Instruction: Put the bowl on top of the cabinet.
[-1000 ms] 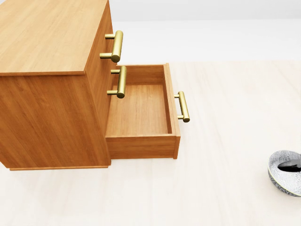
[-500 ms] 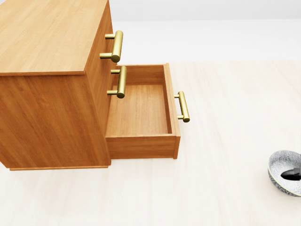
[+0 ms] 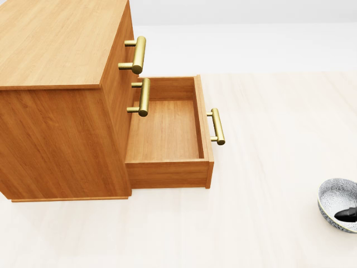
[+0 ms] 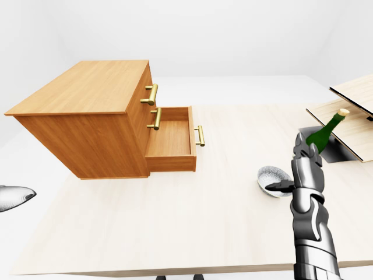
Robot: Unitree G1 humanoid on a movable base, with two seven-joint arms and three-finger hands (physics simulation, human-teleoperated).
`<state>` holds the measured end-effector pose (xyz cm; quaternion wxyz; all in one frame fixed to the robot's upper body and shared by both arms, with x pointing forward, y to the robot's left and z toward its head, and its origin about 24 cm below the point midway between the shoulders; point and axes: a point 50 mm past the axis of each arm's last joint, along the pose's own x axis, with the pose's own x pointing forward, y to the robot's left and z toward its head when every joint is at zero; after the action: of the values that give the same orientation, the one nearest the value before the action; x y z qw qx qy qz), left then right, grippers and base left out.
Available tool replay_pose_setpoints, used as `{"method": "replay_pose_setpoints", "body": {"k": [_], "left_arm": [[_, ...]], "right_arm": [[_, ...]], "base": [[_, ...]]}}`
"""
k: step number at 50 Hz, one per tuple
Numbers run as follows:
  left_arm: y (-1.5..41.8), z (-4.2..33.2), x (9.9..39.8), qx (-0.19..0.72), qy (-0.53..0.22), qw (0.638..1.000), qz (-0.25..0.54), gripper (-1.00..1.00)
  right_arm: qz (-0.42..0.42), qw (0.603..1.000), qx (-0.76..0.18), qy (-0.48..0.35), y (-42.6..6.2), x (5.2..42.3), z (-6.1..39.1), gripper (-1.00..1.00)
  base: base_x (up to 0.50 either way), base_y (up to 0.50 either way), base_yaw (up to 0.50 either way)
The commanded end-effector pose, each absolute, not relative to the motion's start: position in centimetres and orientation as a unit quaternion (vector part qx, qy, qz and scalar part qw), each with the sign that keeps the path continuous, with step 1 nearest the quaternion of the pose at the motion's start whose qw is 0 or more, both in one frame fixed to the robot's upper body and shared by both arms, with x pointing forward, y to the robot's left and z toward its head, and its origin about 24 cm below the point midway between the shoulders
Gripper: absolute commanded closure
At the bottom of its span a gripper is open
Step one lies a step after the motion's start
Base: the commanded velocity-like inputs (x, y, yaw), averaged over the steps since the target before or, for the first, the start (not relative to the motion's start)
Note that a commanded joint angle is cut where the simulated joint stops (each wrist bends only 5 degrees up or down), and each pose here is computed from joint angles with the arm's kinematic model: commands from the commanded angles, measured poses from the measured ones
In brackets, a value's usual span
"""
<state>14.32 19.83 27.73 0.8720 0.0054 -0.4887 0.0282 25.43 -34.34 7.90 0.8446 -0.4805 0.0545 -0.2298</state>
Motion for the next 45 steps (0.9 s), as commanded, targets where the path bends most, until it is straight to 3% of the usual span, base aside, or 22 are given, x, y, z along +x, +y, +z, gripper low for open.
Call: {"method": "replay_pose_setpoints", "body": {"k": [1,45], "left_arm": [[19.8,27.7,14.3,0.006,-0.490,0.871,0.028,-0.92],[19.6,27.6,14.4,0.011,-0.492,0.870,0.027,-0.93]], "right_arm": [[-0.228,0.842,-0.485,0.062,-34.3,25.1,7.4,-1.00],[-0.224,0.833,-0.499,0.083,-33.9,24.1,5.7,-1.00]], "base": [[0.00,0.00,0.00],[0.00,0.00,0.00]]}}
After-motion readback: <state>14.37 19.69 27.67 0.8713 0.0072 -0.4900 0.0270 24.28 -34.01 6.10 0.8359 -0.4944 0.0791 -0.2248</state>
